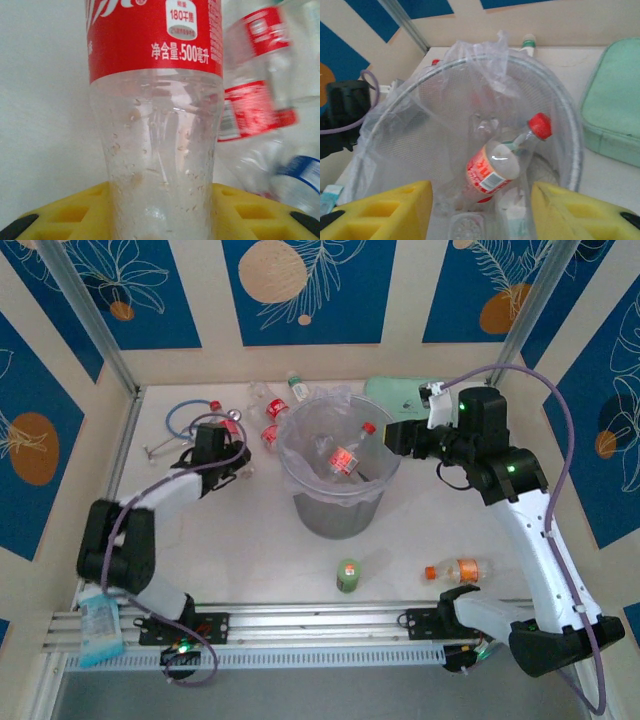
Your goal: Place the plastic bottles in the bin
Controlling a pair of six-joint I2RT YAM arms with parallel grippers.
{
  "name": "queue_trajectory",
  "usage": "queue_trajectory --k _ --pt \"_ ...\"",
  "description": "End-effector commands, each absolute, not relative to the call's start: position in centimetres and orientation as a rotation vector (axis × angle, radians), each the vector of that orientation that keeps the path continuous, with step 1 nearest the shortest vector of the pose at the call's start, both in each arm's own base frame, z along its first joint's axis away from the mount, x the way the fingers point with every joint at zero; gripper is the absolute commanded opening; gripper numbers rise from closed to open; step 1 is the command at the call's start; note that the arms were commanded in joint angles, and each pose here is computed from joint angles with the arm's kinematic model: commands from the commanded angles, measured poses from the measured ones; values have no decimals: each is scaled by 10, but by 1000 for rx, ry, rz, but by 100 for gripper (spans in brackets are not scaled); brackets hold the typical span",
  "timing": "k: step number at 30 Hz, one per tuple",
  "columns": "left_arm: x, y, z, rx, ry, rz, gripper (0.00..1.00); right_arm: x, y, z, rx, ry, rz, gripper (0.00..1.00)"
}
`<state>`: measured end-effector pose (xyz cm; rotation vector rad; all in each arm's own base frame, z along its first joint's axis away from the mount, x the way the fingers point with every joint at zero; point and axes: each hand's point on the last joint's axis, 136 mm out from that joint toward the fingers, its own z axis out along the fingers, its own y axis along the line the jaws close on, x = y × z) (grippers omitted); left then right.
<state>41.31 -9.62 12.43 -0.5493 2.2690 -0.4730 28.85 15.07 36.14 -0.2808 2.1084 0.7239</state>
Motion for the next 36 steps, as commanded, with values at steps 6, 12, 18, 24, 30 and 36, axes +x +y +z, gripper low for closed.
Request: queue_trajectory --k 6,12,18,24,30,36 --pt "341 -109 232 -113 2126 -529 35 297 209 400 -423 2043 986 55" --pt "277 -145 301 180 1919 -723 27 299 276 429 -613 1972 1191 66" --pt "241 -164 323 351 1774 -839 22 309 323 448 -706 1926 1267 89" --pt "229 -188 324 472 1745 -963 18 314 358 449 -777 1925 1332 94" --pt "226 -200 333 515 1694 -1005 17 326 375 432 -780 1948 1336 86" --pt "228 -206 329 528 1712 -1014 16 339 375 418 -767 1977 1313 66"
